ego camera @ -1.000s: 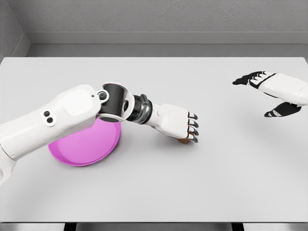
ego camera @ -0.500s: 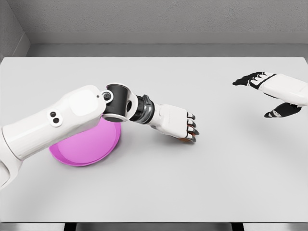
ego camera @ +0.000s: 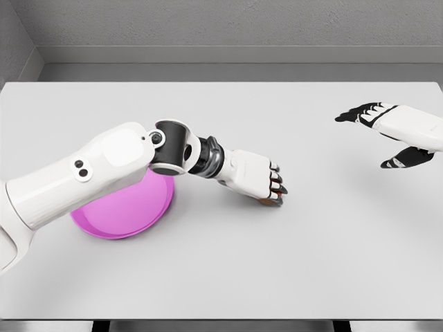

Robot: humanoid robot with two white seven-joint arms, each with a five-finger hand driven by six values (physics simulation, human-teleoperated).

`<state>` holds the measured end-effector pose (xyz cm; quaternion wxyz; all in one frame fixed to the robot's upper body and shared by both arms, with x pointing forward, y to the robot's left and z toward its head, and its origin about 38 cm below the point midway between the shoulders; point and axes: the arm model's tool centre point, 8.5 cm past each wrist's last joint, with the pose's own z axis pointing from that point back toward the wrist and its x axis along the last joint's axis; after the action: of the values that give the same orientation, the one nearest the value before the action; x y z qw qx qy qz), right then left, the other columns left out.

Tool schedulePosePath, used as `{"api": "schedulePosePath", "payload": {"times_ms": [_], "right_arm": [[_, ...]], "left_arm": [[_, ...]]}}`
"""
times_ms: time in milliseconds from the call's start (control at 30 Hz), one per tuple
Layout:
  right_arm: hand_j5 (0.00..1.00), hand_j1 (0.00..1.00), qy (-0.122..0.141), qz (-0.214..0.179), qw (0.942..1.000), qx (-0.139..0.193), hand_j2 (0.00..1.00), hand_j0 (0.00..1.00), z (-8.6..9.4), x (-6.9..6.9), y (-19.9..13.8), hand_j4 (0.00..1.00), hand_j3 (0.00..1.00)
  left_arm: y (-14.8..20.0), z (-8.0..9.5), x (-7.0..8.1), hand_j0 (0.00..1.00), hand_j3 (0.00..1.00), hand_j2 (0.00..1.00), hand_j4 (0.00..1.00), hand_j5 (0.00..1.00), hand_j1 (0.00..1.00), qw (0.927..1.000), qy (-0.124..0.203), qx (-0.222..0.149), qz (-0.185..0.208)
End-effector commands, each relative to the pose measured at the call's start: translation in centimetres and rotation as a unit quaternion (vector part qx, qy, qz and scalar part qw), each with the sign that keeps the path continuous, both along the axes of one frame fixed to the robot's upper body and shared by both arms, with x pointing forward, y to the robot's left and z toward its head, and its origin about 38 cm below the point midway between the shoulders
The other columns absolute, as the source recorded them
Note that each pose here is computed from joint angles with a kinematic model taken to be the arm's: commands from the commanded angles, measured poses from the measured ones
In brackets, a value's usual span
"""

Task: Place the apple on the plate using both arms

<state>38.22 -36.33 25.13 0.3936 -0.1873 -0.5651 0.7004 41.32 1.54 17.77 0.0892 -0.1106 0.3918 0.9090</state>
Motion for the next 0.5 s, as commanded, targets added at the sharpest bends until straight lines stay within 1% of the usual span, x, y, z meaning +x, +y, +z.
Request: {"api": "schedulePosePath", "payload": {"times_ms": [0, 33, 67, 100, 133, 167, 200, 233, 367, 400, 467], "right_arm": [[1.0, 1.0, 0.001, -0.001, 1.0, 0.002, 1.0, 1.0, 0.04, 0.0, -0.03, 1.0, 1.0], [1.0, 1.0, 0.0, -0.001, 1.0, 0.002, 1.0, 1.0, 0.1, 0.02, -0.02, 1.0, 1.0], [1.0, 1.0, 0.0, -0.001, 1.0, 0.002, 1.0, 1.0, 0.1, 0.02, -0.02, 1.0, 1.0], [1.0, 1.0, 0.0, -0.001, 1.0, 0.002, 1.0, 1.0, 0.1, 0.02, -0.02, 1.0, 1.0], [1.0, 1.0, 0.0, -0.001, 1.0, 0.002, 1.0, 1.0, 0.1, 0.02, -0.02, 1.0, 1.0], [1.0, 1.0, 0.001, -0.001, 1.0, 0.002, 1.0, 1.0, 0.04, 0.0, -0.03, 1.0, 1.0], [1.0, 1.0, 0.001, -0.001, 1.0, 0.002, 1.0, 1.0, 0.04, 0.0, -0.03, 1.0, 1.0], [1.0, 1.0, 0.001, -0.001, 1.0, 0.002, 1.0, 1.0, 0.04, 0.0, -0.03, 1.0, 1.0], [1.0, 1.0, 0.001, -0.001, 1.0, 0.002, 1.0, 1.0, 0.04, 0.0, -0.03, 1.0, 1.0], [1.0, 1.0, 0.001, -0.001, 1.0, 0.002, 1.0, 1.0, 0.04, 0.0, -0.03, 1.0, 1.0], [1.0, 1.0, 0.0, -0.001, 1.0, 0.002, 1.0, 1.0, 0.1, 0.02, -0.02, 1.0, 1.0]], "left_arm": [[0.05, 0.01, 0.11, 0.81, 0.81, 0.81, 0.81, 0.81, 0.81, 1.0, -0.001, 0.002, 0.002], [0.1, -0.08, 0.16, 0.76, 0.76, 0.76, 0.76, 0.76, 0.76, 1.0, 0.0, 0.003, 0.003], [0.11, -0.15, 0.16, 0.74, 0.74, 0.74, 0.74, 0.74, 0.74, 1.0, 0.001, 0.002, 0.003], [0.18, -0.16, 0.19, 0.6, 0.6, 0.6, 0.6, 0.6, 0.6, 1.0, 0.0, 0.002, 0.003], [0.19, -0.21, 0.19, 0.44, 0.44, 0.44, 0.44, 0.44, 0.44, 1.0, 0.002, 0.002, 0.003], [0.46, -0.76, 0.14, 0.43, 0.43, 0.43, 0.43, 0.43, 0.43, 0.9999, 0.008, 0.003, 0.008], [0.46, -0.76, 0.14, 0.41, 0.41, 0.41, 0.41, 0.41, 0.41, 0.9999, 0.008, 0.003, 0.008], [0.46, -0.76, 0.14, 0.36, 0.36, 0.36, 0.36, 0.36, 0.36, 0.9999, 0.008, 0.003, 0.008], [0.71, -0.81, 0.28, 0.27, 0.27, 0.27, 0.27, 0.27, 0.27, 0.9999, 0.009, 0.003, 0.011], [0.85, -0.78, 0.35, 0.22, 0.22, 0.22, 0.22, 0.22, 0.22, 0.9999, 0.01, 0.003, 0.013], [0.84, -0.56, 0.35, 0.18, 0.18, 0.18, 0.18, 0.18, 0.18, 0.9999, 0.011, -0.001, 0.013]]}}
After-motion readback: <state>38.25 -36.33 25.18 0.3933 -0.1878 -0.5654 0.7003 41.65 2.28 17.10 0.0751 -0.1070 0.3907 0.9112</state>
